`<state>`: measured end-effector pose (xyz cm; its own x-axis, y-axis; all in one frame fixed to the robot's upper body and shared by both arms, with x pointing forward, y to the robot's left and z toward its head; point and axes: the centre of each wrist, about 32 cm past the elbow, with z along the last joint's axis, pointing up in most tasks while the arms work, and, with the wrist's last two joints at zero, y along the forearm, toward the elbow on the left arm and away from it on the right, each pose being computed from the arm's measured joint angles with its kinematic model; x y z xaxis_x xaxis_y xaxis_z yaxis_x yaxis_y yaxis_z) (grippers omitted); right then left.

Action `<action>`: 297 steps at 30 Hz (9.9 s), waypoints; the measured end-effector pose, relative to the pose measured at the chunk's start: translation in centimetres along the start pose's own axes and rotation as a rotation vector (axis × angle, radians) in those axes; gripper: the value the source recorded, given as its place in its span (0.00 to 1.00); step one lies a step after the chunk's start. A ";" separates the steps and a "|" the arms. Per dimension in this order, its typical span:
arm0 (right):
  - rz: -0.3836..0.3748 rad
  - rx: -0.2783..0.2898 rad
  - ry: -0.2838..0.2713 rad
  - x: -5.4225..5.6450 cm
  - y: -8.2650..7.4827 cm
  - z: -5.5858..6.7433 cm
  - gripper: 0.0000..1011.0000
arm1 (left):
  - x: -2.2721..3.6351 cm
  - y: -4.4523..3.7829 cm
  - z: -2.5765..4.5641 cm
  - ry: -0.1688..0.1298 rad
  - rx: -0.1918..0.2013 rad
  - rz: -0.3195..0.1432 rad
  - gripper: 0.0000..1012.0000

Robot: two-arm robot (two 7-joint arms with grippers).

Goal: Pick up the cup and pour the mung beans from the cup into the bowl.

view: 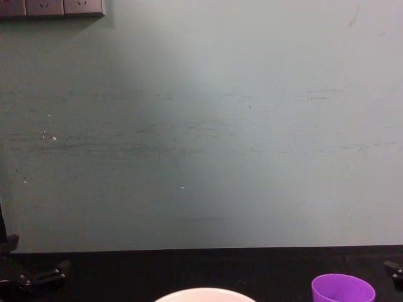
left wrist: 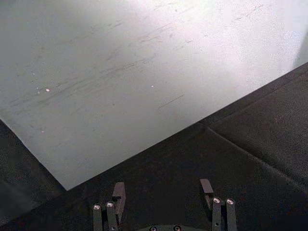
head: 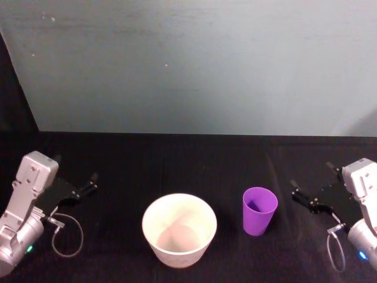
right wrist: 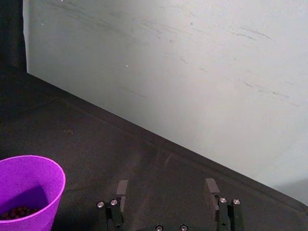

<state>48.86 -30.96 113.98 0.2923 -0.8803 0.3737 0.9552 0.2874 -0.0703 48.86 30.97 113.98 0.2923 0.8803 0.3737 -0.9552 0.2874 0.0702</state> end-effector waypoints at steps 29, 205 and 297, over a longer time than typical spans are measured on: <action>0.174 0.001 0.243 -1.4 -6.0 -0.8 0.99 | 0.00 0.00 0.00 0.000 0.000 0.000 0.99; 0.308 0.279 0.233 1.5 -0.7 10.6 0.73 | 0.00 0.00 0.00 0.000 0.000 0.000 0.99; 0.307 0.279 0.233 1.5 -0.7 10.5 0.73 | 0.00 0.00 0.00 0.000 0.000 0.000 0.99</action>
<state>48.12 -28.49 124.29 0.5919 -0.7909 0.1552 0.7838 0.6097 0.1178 48.86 30.96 113.98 0.2923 0.8803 0.3737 -0.9552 0.2874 0.0702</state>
